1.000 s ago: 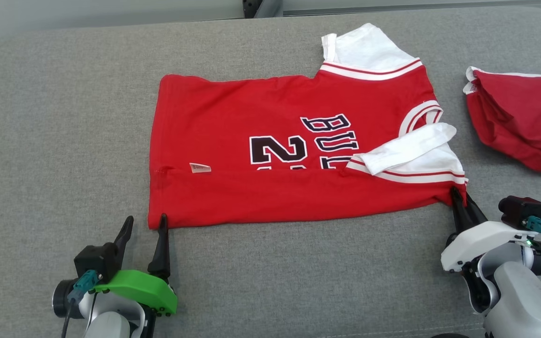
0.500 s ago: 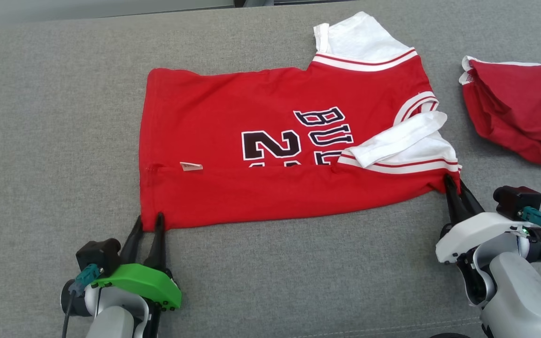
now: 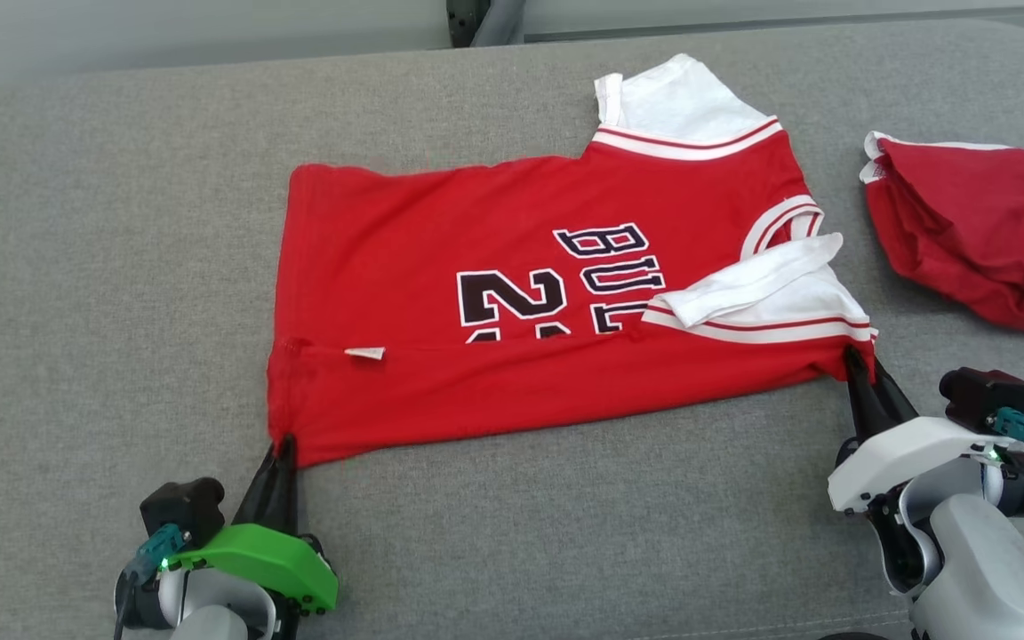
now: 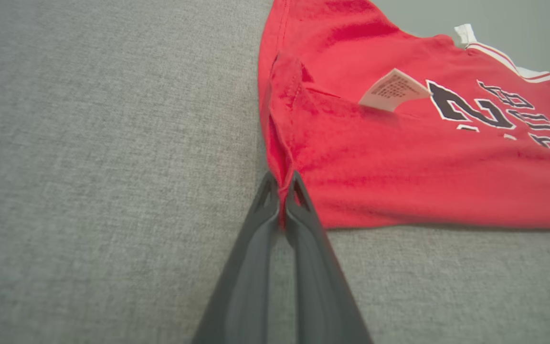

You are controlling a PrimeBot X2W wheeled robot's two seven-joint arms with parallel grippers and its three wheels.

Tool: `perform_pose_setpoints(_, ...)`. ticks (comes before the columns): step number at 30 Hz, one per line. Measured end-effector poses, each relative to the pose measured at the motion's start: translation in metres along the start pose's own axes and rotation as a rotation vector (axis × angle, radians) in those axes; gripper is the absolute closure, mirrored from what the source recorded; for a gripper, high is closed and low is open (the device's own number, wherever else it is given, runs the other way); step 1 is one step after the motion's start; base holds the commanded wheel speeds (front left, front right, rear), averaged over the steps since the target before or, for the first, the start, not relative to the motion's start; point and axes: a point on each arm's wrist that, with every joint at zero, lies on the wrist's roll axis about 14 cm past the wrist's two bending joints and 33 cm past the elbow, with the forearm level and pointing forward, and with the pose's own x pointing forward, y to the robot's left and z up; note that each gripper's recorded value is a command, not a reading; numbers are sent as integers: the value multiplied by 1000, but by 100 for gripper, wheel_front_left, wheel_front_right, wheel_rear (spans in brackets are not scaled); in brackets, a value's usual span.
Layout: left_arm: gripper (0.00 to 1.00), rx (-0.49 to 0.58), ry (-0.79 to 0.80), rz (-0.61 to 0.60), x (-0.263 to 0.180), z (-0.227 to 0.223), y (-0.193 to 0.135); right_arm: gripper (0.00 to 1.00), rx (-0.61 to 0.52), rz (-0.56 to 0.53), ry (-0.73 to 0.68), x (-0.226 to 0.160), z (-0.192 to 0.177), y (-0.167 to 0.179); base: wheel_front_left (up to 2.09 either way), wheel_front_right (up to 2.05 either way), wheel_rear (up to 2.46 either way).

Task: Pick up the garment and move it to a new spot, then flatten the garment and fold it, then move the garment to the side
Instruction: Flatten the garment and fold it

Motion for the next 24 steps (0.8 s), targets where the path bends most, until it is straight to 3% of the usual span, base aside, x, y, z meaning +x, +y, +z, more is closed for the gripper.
perform_pose_setpoints(20,100,43,12,41,-66,-16,16,100,53,17,32,-70,-23,7,0,0,0)
perform_pose_setpoints(21,100,45,14,40,-66,-17,16,65,55,19,37,-69,-24,8,0,0,0)
perform_pose_setpoints(22,87,43,17,41,-66,-18,15,27,57,20,44,-69,-27,8,0,0,0)
perform_pose_setpoints(23,70,40,20,42,-66,-19,15,2,54,22,54,-68,-29,9,0,0,0)
perform_pose_setpoints(24,62,38,23,41,-65,-20,15,0,54,24,61,-66,-31,10,0,0,0)
